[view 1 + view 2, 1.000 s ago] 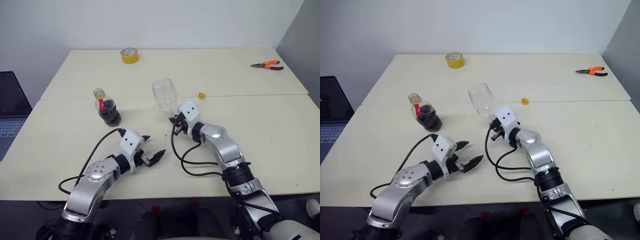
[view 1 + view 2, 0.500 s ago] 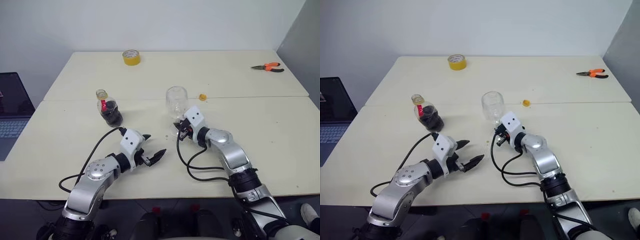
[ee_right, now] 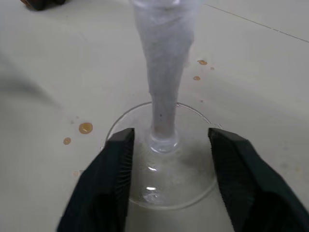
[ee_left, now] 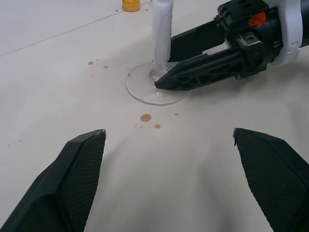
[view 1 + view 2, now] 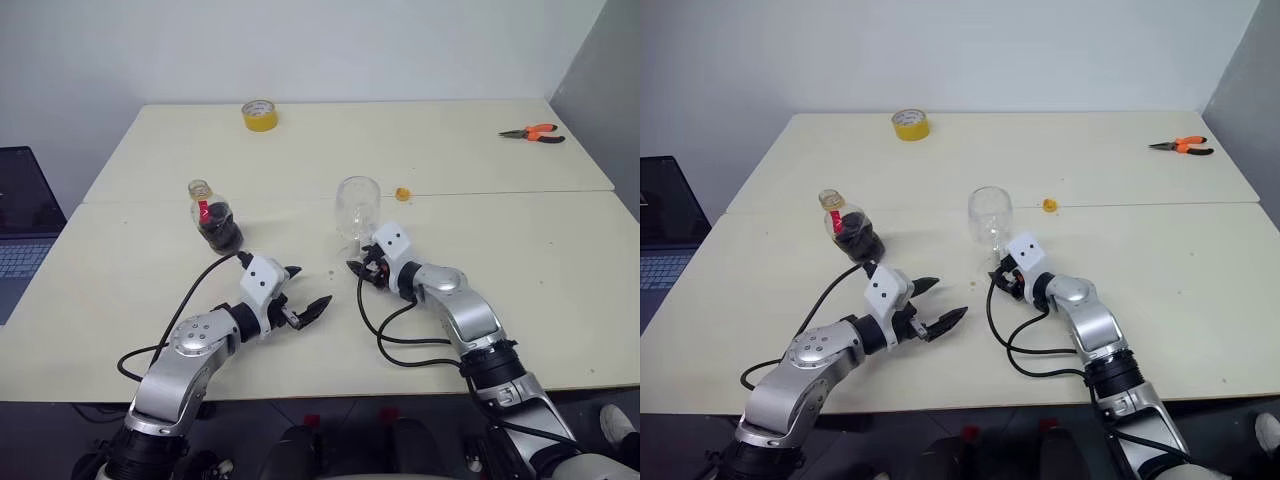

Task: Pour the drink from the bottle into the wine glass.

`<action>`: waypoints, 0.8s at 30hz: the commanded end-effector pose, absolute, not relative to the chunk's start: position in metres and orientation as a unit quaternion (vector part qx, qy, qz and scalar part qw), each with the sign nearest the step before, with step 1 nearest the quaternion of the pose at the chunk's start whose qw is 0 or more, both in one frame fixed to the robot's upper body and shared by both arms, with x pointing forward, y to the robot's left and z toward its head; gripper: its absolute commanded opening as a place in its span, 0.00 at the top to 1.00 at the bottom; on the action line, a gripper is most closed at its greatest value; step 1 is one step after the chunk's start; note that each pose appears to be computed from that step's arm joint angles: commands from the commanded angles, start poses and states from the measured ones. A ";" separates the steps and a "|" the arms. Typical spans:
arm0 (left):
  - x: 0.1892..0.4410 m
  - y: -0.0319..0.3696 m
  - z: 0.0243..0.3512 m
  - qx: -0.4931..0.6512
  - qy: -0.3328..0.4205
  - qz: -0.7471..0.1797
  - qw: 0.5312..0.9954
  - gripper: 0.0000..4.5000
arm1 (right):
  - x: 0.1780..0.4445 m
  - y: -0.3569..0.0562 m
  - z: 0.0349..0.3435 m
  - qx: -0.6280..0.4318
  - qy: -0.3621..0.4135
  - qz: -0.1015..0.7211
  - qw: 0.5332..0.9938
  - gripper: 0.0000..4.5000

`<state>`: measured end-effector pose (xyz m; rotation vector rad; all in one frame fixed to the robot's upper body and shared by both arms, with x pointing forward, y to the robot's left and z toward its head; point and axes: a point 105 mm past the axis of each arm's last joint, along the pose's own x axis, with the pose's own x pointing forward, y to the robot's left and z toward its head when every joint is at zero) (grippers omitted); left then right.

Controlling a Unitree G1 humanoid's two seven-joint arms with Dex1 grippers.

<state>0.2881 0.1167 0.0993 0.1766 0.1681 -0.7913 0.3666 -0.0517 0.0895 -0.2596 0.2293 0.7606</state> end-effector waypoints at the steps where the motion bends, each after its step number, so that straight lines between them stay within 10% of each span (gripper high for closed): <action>1: 0.290 0.120 0.109 0.096 0.062 -0.380 0.918 0.00 | 0.364 -0.058 0.098 -0.127 0.098 0.370 0.915 0.12; 15: 0.276 0.178 0.126 -0.007 0.021 -0.278 0.960 0.00 | 0.297 -0.147 0.159 -0.138 0.097 0.460 0.872 0.01; 19: 0.271 0.221 0.121 -0.039 0.024 -0.197 0.979 0.00 | 0.292 -0.169 0.238 -0.130 0.008 0.476 0.870 0.01; 24: 0.288 0.242 0.143 -0.011 -0.030 -0.131 0.991 0.00 | 0.274 -0.137 0.266 -0.139 -0.032 0.556 0.819 0.01</action>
